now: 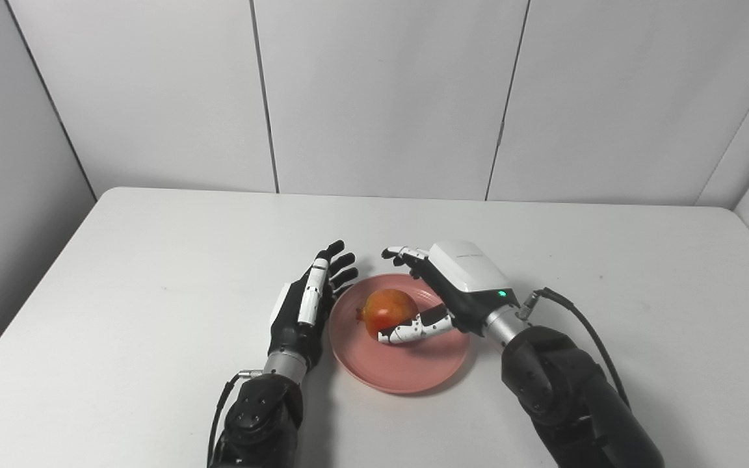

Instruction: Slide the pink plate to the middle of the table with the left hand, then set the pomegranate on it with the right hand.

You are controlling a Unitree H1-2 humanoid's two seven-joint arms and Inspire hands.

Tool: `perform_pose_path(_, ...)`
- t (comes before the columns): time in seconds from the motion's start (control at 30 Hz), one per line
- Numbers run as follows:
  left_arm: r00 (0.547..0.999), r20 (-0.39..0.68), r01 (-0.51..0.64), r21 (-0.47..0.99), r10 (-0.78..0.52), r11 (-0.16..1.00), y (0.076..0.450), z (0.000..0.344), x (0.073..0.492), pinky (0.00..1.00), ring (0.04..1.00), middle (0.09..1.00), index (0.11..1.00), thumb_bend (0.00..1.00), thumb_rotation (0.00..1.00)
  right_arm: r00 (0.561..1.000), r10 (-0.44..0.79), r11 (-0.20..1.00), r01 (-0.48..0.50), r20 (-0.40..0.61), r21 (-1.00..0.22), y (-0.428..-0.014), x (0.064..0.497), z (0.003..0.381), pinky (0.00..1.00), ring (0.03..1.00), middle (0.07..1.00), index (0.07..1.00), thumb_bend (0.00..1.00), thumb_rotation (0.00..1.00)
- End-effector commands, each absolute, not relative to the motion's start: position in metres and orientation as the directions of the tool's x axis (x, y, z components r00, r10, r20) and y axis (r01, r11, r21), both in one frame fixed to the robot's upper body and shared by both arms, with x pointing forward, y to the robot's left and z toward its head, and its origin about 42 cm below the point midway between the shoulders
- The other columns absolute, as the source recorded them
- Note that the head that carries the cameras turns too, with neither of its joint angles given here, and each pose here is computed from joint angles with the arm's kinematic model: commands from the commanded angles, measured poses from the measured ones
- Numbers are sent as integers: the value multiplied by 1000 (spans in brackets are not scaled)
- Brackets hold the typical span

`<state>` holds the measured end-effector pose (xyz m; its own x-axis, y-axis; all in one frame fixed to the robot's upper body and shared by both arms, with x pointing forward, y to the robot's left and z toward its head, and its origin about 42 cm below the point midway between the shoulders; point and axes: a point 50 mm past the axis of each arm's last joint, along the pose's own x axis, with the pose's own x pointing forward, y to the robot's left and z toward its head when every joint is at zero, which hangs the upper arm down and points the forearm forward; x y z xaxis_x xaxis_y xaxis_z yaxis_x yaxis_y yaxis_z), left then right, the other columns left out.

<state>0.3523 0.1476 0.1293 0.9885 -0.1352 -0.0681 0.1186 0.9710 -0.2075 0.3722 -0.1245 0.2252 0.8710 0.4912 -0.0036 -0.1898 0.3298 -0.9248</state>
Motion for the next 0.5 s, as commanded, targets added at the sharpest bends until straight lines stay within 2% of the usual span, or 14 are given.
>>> perform_pose_path(0.0,989,-15,141,-202,-148,969,144,144,362,846,868,881,867,414,1000,847,513,387,-83,140,-918,-124,374,255,626,732,801,843,900,552)
perform_pose_path(0.2,989,-13,137,-235,-144,962,144,144,361,836,866,876,865,404,1000,810,477,538,38,341,-842,-141,376,271,663,747,809,840,906,652)
perform_pose_path(0.37,990,-11,133,-224,-139,965,146,142,361,837,853,868,855,404,1000,799,413,634,93,438,-767,-152,376,276,691,767,810,833,911,722)
perform_pose_path(0.47,990,-12,133,-218,-139,967,149,140,360,837,854,871,862,407,1000,813,353,702,98,464,-705,-158,373,275,718,787,813,832,878,755)
